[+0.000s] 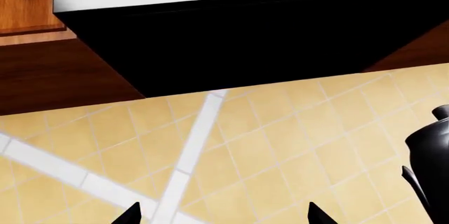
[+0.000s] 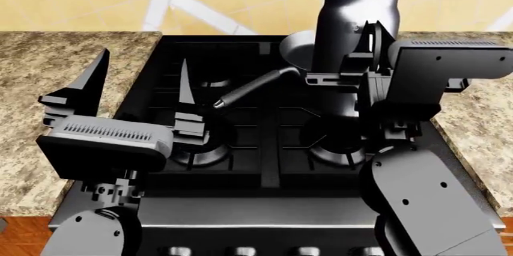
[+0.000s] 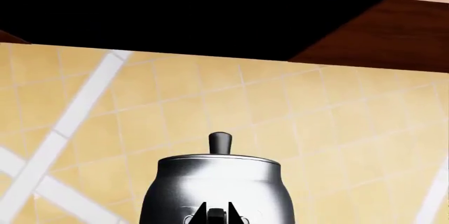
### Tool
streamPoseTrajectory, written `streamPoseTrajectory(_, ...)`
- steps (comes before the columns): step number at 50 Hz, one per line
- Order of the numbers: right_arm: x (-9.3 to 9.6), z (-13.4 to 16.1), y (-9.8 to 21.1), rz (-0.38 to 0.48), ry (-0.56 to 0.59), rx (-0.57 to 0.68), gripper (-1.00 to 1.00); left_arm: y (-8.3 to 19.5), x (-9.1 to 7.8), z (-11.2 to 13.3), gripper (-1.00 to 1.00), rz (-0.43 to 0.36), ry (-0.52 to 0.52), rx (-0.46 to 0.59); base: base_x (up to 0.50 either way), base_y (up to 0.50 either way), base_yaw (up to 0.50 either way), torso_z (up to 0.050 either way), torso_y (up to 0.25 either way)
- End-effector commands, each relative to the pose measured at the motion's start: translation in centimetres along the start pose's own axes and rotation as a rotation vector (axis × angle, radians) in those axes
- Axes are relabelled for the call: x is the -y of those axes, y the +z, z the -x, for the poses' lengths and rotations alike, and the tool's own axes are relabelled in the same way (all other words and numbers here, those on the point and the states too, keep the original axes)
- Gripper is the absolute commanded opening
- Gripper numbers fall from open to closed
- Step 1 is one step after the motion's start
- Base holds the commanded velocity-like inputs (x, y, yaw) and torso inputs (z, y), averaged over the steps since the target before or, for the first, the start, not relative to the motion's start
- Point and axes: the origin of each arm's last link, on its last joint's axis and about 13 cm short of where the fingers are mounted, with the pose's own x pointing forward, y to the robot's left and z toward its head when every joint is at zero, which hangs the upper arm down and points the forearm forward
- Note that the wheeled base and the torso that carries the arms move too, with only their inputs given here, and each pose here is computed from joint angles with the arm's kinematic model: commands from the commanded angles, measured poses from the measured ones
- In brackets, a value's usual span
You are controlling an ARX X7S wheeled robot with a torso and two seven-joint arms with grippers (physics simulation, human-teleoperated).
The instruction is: Pick the kettle from the counter and place it on a stove burner. Then turn the burner on.
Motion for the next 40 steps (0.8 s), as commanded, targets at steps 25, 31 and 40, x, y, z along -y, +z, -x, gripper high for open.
streamPoseTrajectory(25,0.4,1.4,-2.8,0.005,-0.016,0.001,-1.00,-0.1,0.1,0.0,1.00,0.000,-0.003,-0.005,0.00,0.00,0.00,0.000,0.000)
streamPoseTrajectory(31,0.5,1.3,-3.3,0.011,-0.019,0.014,-1.00,-0.1,0.1,0.0,1.00,-0.001,-0.004,-0.004,0.00,0.00,0.00,0.000,0.000)
streamPoseTrajectory(40,0.4,1.5,-3.8,0.007,-0.015,0.012,-1.00,-0.1,0.1,0.0,1.00,-0.003,-0.006,-0.004,0.00,0.00,0.00,0.000,0.000)
